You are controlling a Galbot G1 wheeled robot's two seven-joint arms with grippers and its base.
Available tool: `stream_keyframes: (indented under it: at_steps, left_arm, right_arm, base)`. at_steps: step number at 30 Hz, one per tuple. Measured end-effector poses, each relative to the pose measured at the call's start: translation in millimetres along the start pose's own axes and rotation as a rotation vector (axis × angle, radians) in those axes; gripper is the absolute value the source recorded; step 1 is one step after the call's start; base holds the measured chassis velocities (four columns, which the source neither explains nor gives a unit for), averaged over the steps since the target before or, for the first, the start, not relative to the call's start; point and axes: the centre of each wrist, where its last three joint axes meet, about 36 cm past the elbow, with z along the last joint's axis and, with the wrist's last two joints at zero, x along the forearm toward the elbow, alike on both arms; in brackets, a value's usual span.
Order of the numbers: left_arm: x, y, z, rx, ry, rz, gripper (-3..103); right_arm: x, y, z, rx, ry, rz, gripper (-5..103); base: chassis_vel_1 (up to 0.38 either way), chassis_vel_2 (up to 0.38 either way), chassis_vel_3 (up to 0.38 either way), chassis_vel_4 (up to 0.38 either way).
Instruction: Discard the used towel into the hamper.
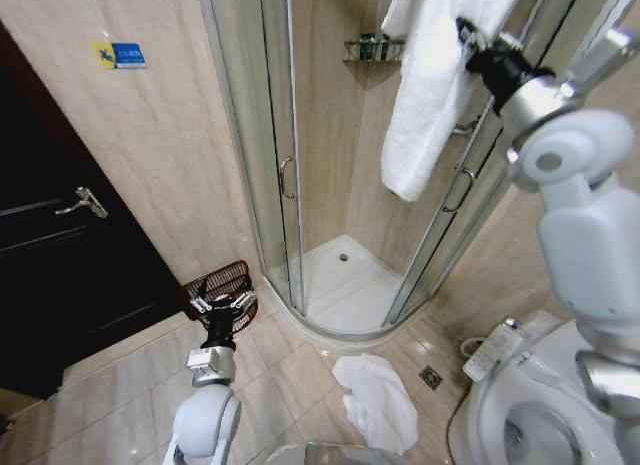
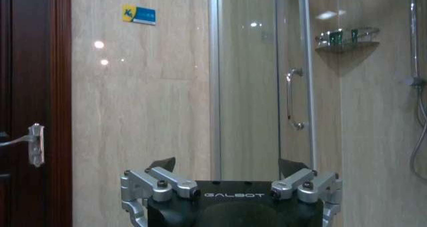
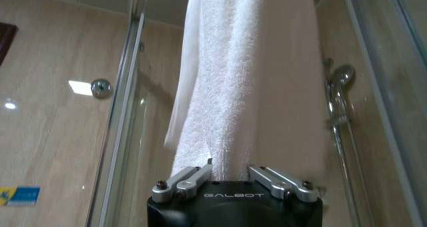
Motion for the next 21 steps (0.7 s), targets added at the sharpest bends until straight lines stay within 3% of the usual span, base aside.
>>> stream_keyframes:
  at_steps: [9, 21]
  left_arm:
    - [3, -1.6, -4, 0.0, -0.009, 0.002, 100]
    - [6, -3.8, -6, 0.006, -0.013, 0.011, 100]
  right_arm:
    - [69, -1, 64, -0.004, 0.095, 0.034, 7]
    - [146, 43, 149, -0.007, 0.184, 0.073, 7]
  base:
    - [0.0, 0.0, 0.0, 0.0]
    - [0.0, 0.0, 0.0, 0.0]
